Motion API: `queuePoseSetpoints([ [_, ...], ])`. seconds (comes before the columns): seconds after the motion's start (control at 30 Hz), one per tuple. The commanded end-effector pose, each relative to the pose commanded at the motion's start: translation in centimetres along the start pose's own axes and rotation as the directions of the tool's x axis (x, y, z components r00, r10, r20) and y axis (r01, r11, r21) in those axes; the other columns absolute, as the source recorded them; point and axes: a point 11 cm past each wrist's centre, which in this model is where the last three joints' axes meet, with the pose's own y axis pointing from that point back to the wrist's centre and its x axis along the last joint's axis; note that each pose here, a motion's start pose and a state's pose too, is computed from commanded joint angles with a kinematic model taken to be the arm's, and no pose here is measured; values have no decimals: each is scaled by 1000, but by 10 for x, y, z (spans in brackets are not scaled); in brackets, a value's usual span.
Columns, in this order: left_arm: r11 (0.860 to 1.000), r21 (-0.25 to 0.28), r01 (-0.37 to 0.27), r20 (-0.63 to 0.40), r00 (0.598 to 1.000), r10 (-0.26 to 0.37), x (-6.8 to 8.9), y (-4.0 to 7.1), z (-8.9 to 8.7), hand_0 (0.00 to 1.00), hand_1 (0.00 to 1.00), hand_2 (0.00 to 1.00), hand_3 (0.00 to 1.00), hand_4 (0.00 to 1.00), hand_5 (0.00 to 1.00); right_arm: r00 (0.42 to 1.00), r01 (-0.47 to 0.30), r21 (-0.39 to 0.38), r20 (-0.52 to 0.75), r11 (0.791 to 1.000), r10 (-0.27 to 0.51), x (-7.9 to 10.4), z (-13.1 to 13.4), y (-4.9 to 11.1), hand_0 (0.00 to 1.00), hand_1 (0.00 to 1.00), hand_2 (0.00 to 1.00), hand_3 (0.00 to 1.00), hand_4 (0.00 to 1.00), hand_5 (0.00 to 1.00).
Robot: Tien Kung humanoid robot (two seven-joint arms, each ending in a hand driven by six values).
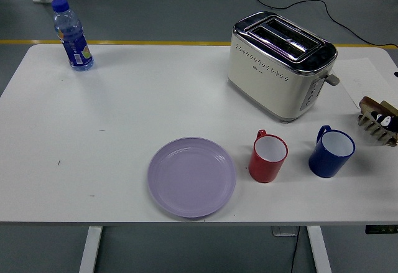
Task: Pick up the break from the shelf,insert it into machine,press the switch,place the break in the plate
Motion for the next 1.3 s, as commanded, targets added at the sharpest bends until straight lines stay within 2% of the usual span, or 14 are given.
queuePoseSetpoints([
  [0.33, 1000, -4, -1, -5, 1000, 1, 1, 0, 2, 684, 692, 674, 562, 285, 830, 994, 79, -52, -68, 996, -83, -5, -10, -16, 904, 872, 911, 914, 861, 200],
  [0.7, 1000, -3, -2, -8, 1000, 2, 2, 0, 3, 683, 692, 674, 562, 286, 830, 981, 111, -103, -145, 988, -126, -21, -14, -39, 885, 857, 897, 889, 857, 200],
  [0.73, 1000, -3, -2, -8, 1000, 2, 2, 0, 3, 683, 692, 674, 562, 286, 829, 980, 114, -108, -151, 988, -130, -23, -14, -40, 841, 818, 859, 868, 854, 201],
  [0.9, 1000, 0, -1, -11, 1000, 1, 2, 0, 1, 683, 692, 674, 562, 286, 829, 971, 126, -135, -185, 983, -150, -30, -12, -45, 841, 818, 859, 868, 854, 201],
  [0.93, 1000, 1, -1, -11, 1000, 1, 1, 0, 1, 683, 692, 674, 563, 286, 830, 969, 127, -140, -192, 982, -153, -31, -11, -46, 790, 766, 788, 838, 849, 201],
  [1.1, 1000, 2, -1, -8, 1000, 1, 1, 0, 1, 683, 692, 674, 563, 286, 830, 959, 114, -170, -238, 979, -153, -31, -10, -51, 790, 766, 788, 838, 849, 201],
  [1.13, 1000, 3, -1, -8, 1000, 1, 1, 0, 1, 683, 692, 674, 562, 287, 830, 958, 111, -180, -243, 977, -153, -31, -9, -52, 658, 656, 675, 776, 820, 205],
  [1.3, 1000, 4, -1, -6, 1000, 1, 1, 0, 0, 683, 692, 674, 562, 287, 830, 959, 87, -194, -250, 977, -135, -30, -6, -55, 658, 656, 675, 776, 820, 205],
])
